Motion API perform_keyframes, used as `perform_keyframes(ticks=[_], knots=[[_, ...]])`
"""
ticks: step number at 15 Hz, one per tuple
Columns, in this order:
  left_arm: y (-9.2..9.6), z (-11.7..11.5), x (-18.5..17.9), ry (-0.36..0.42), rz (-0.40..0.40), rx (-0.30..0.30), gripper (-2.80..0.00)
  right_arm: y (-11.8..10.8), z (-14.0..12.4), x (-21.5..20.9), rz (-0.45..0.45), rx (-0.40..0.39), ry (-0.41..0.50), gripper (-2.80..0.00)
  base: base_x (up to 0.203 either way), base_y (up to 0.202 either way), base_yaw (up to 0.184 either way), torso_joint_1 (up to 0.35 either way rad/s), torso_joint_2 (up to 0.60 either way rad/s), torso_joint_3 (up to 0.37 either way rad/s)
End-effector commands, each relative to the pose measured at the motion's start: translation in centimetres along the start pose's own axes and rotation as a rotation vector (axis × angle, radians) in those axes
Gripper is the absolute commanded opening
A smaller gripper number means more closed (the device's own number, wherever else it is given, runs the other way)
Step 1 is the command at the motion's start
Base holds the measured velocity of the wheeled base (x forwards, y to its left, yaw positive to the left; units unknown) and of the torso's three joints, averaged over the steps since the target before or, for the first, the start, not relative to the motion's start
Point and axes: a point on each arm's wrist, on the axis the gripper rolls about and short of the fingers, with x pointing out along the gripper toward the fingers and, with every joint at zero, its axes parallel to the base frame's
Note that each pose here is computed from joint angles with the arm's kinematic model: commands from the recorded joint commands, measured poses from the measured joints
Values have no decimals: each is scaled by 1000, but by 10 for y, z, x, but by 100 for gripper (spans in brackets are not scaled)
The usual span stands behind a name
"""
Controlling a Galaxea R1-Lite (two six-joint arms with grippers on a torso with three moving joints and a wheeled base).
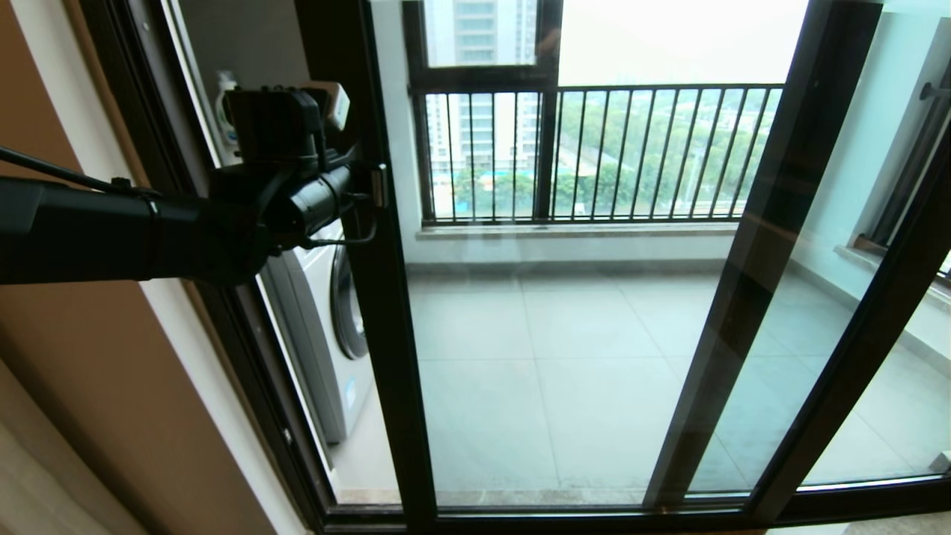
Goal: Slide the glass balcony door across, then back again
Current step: Close the slid door
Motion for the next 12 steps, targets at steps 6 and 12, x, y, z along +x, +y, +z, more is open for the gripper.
perform_keyframes(ticks=[6, 12], knots=[[24, 6, -6, -47, 49, -9, -280, 0, -3, 1, 1, -1, 13, -280, 0, 0, 0, 0, 0, 0], [50, 5, -3, -46, 114, -8, -280, 0, -3, 1, 0, -1, 12, -280, 0, 0, 0, 0, 0, 0]])
